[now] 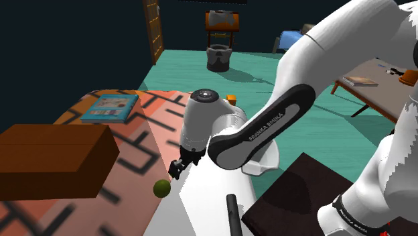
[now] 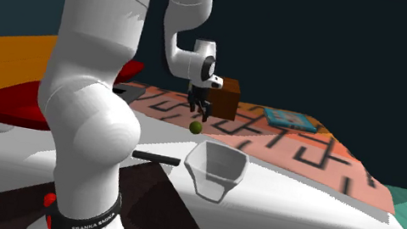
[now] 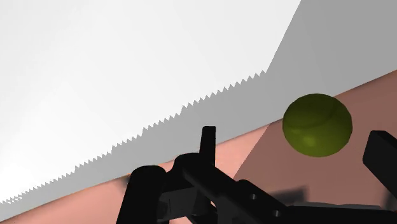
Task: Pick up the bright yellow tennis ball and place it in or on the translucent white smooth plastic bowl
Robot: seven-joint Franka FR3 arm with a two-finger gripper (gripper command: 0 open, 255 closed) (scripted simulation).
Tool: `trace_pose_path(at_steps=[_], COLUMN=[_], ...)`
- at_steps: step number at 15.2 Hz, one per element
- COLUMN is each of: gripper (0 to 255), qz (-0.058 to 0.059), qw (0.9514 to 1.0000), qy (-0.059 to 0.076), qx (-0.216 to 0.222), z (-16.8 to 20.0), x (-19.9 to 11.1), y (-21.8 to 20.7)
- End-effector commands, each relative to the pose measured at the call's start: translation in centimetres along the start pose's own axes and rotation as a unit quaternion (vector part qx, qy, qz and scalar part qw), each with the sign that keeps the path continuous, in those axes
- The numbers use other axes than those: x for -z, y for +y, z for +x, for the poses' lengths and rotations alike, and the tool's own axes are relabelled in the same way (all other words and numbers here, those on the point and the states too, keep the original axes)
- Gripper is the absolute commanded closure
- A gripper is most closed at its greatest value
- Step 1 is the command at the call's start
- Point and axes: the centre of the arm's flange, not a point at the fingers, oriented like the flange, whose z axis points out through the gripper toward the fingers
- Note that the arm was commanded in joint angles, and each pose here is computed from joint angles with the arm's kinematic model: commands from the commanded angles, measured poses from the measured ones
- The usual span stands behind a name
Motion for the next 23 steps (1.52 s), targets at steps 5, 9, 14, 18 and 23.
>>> trace_pose_path(at_steps=[5,9,14,18,23], gripper=[0,0,0,0,0], qz=[0.013,0.019,0.019,0.019,0.019], qw=[0.9999,0.9998,0.9998,0.9998,0.9998], qy=[0.003,0.005,0.005,0.005,0.005], qx=[0.004,0.006,0.006,0.006,0.006], z=[1.5,2.3,2.3,2.3,2.3], x=[-5.8,-8.7,-11.4,-12.2,-12.2], y=[-5.2,-7.5,-7.7,-7.7,-7.7])
